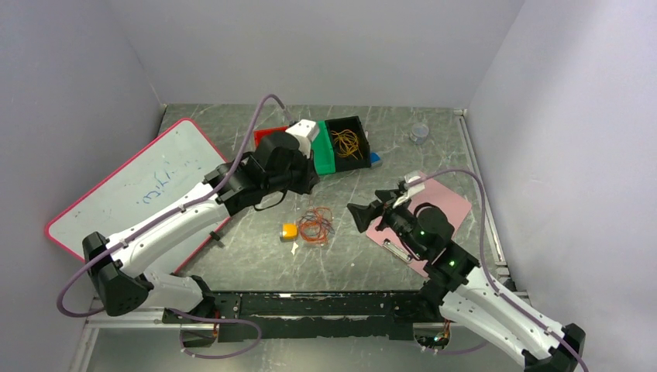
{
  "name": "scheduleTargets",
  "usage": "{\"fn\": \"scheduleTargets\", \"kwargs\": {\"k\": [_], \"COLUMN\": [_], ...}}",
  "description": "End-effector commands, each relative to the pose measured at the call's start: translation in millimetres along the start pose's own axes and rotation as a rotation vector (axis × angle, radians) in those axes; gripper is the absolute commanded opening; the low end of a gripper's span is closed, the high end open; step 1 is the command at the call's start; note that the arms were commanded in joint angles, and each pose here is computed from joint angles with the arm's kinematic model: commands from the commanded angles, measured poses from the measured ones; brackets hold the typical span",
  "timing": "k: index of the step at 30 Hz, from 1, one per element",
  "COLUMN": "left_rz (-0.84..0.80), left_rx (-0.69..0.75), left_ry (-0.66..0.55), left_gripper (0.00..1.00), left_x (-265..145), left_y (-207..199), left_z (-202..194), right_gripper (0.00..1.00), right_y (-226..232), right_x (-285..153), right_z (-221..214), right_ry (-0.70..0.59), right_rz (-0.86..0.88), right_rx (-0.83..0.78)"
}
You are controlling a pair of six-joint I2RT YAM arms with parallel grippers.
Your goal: Untangle the cables
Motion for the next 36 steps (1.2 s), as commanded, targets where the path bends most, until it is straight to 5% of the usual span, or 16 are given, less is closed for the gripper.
{"fn": "scheduleTargets", "kwargs": {"k": [1, 16, 23, 29, 36], "left_rz": [-0.075, -0.137, -0.162, -0.175, -0.246], "left_rx": [0.042, 0.065, 0.107, 0.112, 0.107], "left_ry": [0.000, -0.020, -0.013, -0.005, -0.024], "left_gripper": [0.07, 0.07, 0.07, 0.07, 0.07], "left_x": [-9, -9, -9, -10, -27], "left_y": [-24, -48, -51, -53, -63], "left_z": [17, 40, 42, 43, 51], "right_gripper": [1.00, 0.96, 0.89, 0.73, 0.49], "right_y": [5, 12, 28, 43, 40], "right_x": [-5, -1, 21, 47, 77], "right_z": [11, 19, 22, 23, 16], "right_ry": [-0.130, -0.381, -0.347, -0.328, -0.332], "right_rz": [0.092, 0.206, 0.338, 0.443, 0.354], "right_rx": [-0.083, -0.324, -0.345, -0.312, -0.275]}}
Point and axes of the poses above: each gripper's point midway between its finger pads, its own x axis out along the fingers, its own y axis along the line the jaws close on, z = x × y, the point moved 8 cm from there along -x, back along the fingers, and after that the axes turned 14 degrees about -x, right-handed, at the moved point
